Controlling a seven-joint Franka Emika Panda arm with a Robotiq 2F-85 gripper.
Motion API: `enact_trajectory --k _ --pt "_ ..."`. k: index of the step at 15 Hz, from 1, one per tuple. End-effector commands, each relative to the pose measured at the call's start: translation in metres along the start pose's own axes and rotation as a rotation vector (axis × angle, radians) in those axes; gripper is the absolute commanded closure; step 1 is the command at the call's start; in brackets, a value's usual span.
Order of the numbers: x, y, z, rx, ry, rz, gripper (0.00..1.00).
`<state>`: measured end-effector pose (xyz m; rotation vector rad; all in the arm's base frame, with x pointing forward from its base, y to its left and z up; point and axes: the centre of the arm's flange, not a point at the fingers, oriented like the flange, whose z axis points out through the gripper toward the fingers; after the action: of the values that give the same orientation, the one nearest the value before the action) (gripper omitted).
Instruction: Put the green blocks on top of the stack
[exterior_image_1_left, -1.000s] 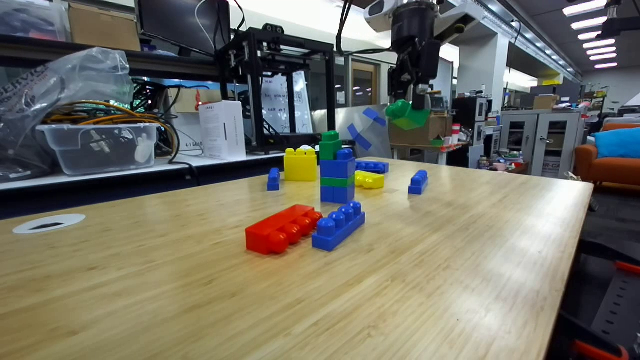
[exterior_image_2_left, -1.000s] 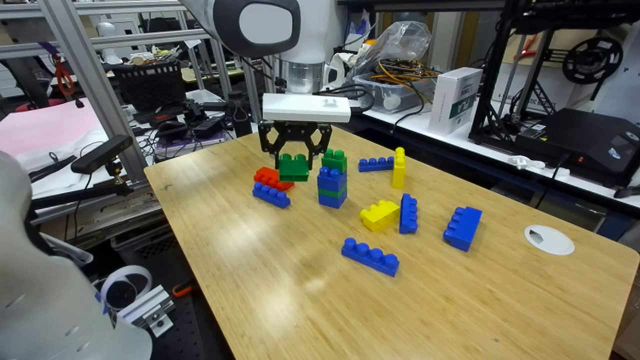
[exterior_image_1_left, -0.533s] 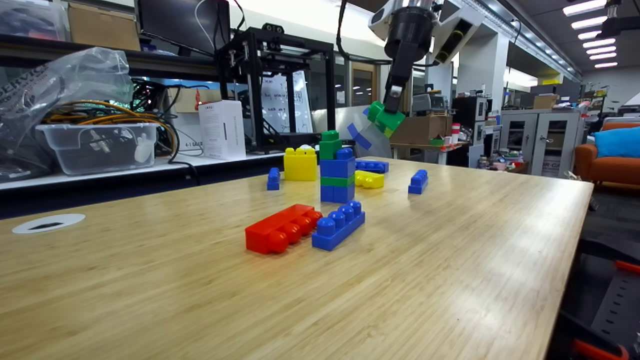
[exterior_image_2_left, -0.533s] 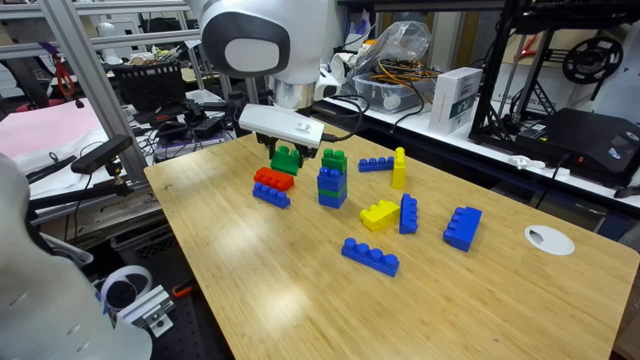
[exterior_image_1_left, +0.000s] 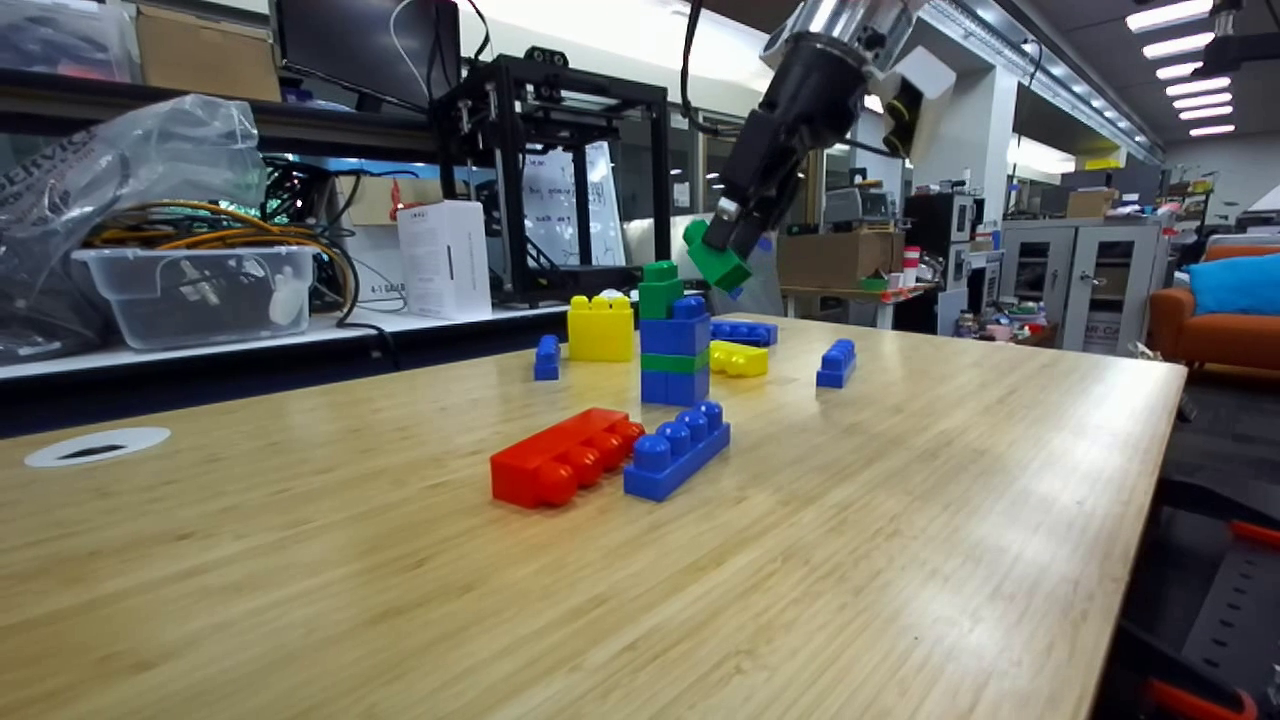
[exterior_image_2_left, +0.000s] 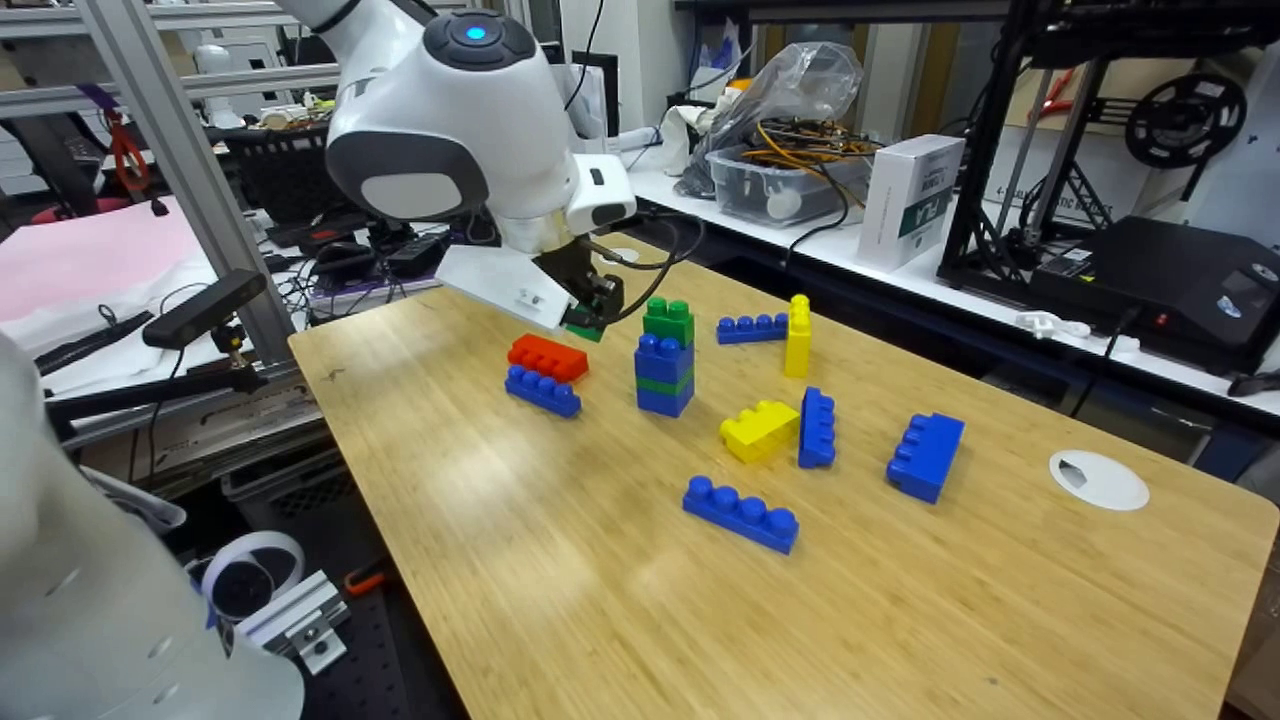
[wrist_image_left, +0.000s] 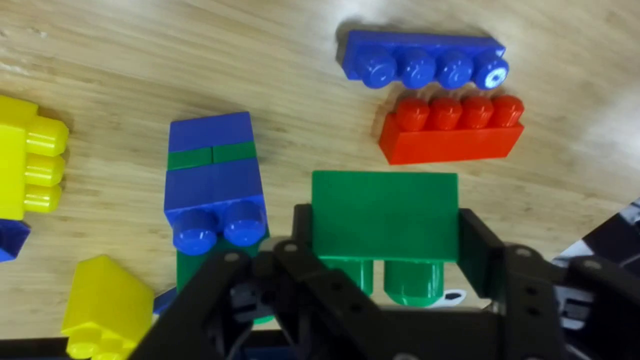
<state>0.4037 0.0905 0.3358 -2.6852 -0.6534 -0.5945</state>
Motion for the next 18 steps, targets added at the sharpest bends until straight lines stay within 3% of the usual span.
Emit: enact_trajectory --k 1,7,18 --pt "-0.009 -0.013 0.000 -0.118 0.145 0.080 0.56" --pt "-0.009 -0.021 -0.009 -0.250 0.249 0.117 0.56" --pt "-0.013 0.017 -0.008 -0.198 0.180 -0.015 0.56"
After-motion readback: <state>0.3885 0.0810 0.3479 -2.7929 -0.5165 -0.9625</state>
